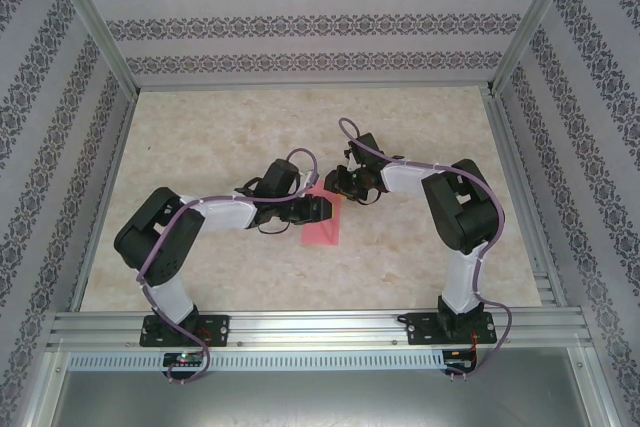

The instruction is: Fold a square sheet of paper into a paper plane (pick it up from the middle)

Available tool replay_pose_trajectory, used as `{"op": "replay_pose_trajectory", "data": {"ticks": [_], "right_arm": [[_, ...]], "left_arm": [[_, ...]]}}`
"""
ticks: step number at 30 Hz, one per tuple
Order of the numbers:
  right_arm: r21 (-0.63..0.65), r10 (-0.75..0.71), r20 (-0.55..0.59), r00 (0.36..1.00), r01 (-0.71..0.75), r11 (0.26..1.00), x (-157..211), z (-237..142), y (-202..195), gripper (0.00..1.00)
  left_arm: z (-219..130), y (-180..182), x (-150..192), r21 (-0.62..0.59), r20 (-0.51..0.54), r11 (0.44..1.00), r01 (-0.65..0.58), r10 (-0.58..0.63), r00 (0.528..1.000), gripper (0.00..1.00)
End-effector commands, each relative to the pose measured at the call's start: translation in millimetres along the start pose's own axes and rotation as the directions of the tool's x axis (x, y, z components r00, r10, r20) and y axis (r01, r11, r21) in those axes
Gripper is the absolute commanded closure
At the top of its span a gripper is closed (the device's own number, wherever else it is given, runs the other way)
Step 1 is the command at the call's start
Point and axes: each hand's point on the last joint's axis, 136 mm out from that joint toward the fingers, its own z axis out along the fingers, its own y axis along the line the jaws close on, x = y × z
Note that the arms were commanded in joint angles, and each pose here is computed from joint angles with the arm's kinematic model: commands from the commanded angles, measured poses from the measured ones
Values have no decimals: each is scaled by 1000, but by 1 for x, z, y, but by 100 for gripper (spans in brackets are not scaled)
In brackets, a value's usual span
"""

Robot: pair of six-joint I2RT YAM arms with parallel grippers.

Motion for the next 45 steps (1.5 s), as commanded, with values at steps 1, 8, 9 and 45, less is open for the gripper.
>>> {"op": "replay_pose_trajectory", "data": {"ticks": [1,8,9,45], "right_arm": [[129,45,-118,992,-29,991,37,13,-50,61],[-103,-65,-30,997,61,993,6,-38,4,55],[-123,-68,-22,997,65,990,5,-44,6,54],[-208,-136,-124,983,108,972,75,-43,6,92]], "left_arm": [[3,-9,-14,17,60,999,-30,29,998,56],[7,-2,-13,14,72,999,-32,31,997,49],[8,-2,-13,18,72,999,-32,31,997,47],[3,11,-5,-35,67,999,-6,8,998,65]]}}
